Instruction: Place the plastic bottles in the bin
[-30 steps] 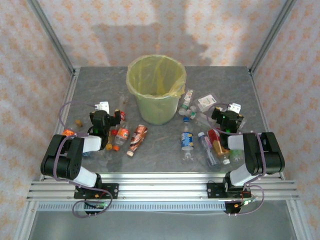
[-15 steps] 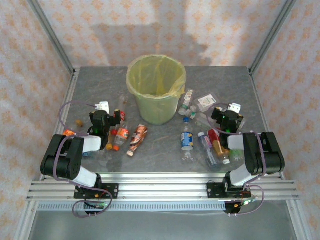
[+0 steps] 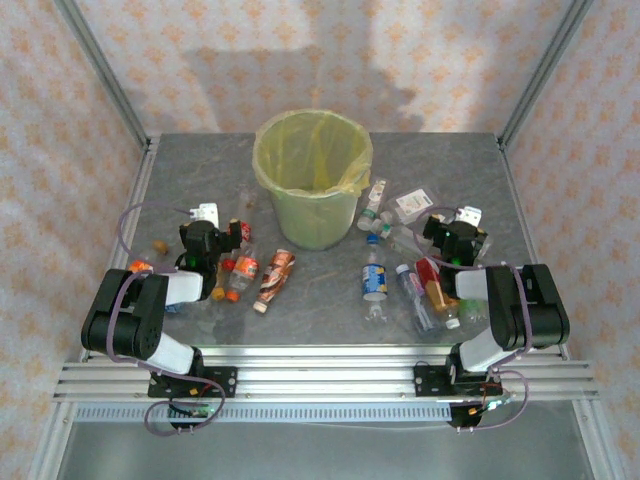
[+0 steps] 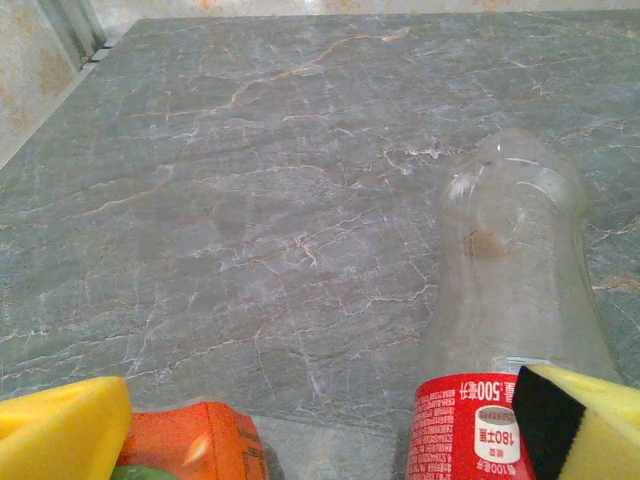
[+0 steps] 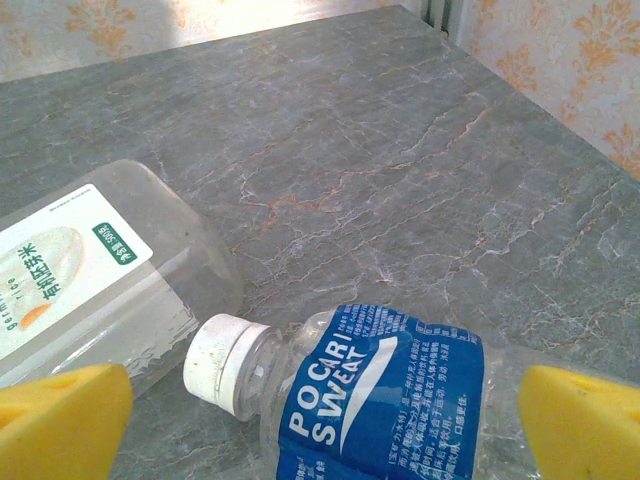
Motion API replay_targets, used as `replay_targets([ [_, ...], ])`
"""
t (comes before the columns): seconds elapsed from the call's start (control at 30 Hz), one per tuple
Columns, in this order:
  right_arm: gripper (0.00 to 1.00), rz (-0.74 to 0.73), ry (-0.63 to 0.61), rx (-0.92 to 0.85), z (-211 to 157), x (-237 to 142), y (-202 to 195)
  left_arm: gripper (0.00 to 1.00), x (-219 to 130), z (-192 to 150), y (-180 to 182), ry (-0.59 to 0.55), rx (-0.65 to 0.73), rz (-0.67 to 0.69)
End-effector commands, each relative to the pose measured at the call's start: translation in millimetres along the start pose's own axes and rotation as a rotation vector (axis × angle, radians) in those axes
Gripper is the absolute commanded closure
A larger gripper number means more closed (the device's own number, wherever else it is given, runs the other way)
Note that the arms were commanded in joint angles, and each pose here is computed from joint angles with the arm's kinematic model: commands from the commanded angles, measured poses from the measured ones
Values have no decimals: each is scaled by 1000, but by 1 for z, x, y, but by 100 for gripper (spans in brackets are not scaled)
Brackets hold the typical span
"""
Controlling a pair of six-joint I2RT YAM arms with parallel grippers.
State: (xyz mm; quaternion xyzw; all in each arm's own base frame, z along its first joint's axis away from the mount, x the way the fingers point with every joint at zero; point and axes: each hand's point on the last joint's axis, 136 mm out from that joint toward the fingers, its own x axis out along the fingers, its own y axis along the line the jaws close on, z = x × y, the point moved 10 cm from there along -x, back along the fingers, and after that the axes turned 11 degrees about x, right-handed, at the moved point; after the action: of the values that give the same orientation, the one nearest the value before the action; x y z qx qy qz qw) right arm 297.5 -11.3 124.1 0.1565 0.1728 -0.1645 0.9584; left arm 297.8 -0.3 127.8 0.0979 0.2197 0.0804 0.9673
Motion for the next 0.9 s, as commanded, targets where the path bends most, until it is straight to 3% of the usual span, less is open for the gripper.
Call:
replay_targets([
  [0.0, 1, 11, -4, -2, 7, 1, 3, 0, 3, 8, 5, -18, -1, 8],
  [0.4, 1, -76, -49, 24, 40, -30, -1, 0, -19, 40, 17, -22, -16, 40],
  [0.7, 1, -205, -10, 137, 69, -55, -4, 0, -59, 93, 35, -83, -64, 65],
  [0.87, 1, -259, 20, 158, 77, -66, -7, 0, -83, 117, 50, -9, -81, 142],
])
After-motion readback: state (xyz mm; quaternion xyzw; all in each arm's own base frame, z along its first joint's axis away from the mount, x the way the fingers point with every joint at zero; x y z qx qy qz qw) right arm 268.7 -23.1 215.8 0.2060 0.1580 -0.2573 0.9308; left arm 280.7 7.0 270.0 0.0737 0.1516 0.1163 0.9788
